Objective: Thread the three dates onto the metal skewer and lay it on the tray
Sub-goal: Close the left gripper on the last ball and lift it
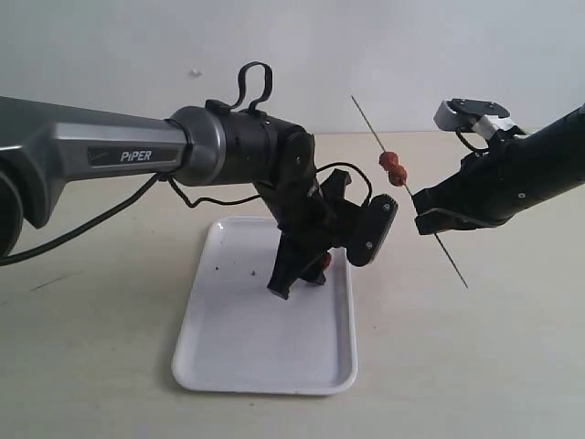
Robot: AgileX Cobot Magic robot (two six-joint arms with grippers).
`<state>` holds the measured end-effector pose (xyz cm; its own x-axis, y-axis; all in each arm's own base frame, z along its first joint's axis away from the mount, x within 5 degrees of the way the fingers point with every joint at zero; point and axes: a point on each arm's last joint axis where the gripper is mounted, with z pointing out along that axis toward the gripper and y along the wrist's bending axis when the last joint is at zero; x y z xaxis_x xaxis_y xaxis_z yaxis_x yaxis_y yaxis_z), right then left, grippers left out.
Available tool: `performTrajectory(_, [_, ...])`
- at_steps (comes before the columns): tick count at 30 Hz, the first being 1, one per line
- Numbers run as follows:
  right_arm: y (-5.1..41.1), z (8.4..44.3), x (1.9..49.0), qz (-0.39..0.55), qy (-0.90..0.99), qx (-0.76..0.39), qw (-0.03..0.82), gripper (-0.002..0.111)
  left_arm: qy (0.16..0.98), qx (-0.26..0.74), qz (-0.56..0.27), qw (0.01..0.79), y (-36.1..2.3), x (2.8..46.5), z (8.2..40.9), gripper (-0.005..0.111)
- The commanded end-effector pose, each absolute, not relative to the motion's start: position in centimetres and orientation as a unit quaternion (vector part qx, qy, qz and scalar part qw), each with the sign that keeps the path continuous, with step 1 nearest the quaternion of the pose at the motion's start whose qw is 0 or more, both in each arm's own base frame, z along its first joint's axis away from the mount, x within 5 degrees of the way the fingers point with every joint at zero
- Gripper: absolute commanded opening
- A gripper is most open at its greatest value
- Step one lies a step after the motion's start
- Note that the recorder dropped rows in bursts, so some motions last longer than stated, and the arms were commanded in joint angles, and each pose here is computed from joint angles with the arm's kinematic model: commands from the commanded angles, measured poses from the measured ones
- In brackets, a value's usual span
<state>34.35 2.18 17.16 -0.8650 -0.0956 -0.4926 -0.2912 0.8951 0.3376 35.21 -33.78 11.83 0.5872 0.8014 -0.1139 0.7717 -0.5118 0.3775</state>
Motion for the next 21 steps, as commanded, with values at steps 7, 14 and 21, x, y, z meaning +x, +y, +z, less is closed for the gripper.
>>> performTrajectory(7, [2.06, 17.07, 34.23, 0.207, 0.944, -0.101, 0.235, 0.000, 0.455, 0.870, 0.033, 0.188, -33.81, 35.05, 11.56, 0.059])
performTrajectory(14, [2.07, 17.08, 34.23, 0.208, 0.944, -0.100, 0.235, 0.000, 0.451, 0.876, 0.036, 0.169, -33.50, 34.93, 11.43, 0.059])
performTrajectory(21, [2.07, 17.08, 34.23, 0.208, 0.944, -0.100, 0.235, 0.000, 0.459, 0.872, 0.038, 0.168, -33.44, 34.97, 11.43, 0.059])
